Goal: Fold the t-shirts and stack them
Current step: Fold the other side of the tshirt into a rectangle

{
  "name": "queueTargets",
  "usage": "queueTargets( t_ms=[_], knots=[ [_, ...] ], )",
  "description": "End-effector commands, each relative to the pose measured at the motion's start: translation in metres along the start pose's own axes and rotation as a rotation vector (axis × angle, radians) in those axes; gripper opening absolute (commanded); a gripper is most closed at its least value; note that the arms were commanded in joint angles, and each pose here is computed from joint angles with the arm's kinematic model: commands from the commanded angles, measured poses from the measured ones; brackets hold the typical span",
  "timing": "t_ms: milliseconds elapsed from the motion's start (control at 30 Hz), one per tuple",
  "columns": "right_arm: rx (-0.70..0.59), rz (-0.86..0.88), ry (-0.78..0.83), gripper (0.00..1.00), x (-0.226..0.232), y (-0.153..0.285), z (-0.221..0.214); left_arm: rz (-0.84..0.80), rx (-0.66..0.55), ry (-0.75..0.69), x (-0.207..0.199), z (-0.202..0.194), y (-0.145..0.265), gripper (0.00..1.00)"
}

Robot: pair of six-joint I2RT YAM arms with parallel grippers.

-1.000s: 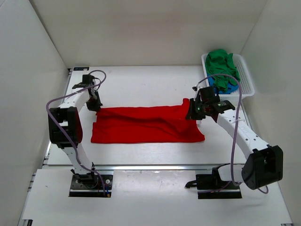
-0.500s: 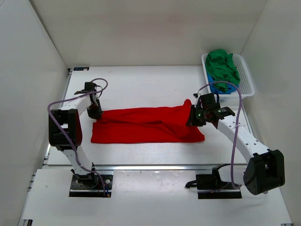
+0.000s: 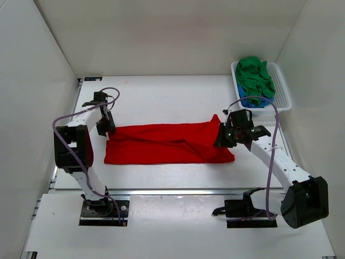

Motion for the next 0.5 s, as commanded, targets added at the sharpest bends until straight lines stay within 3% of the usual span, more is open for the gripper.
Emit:
queueTargets(
  t_ms=[0,233,467],
  knots=[
    [0.03,0.007,-0.01,0.0,0.002,0.001,-0.016,-0.001,-0.097,0.043,0.005,0.025,0.025,0.49],
    [0.054,0.001,-0.046,0.0,-0.007,-0.003,-0.029,-0.056,-0.148,0.018,-0.014,0.046,0.054,0.5],
    [0.039,0.009,-0.033,0.0,-0.011,-0.01,-0.019,-0.121,-0.176,-0.031,-0.038,0.032,0.069,0.49]
  ],
)
Point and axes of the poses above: each gripper's point midway between its finger pads, its own y axis back along the fingers, its own x axis along the line the jaws close on, z = x × y, the point moved 4 cm from there along y, back along the fingers, and after that the axes turned 2 degrees about -y, right-handed, at the moved point
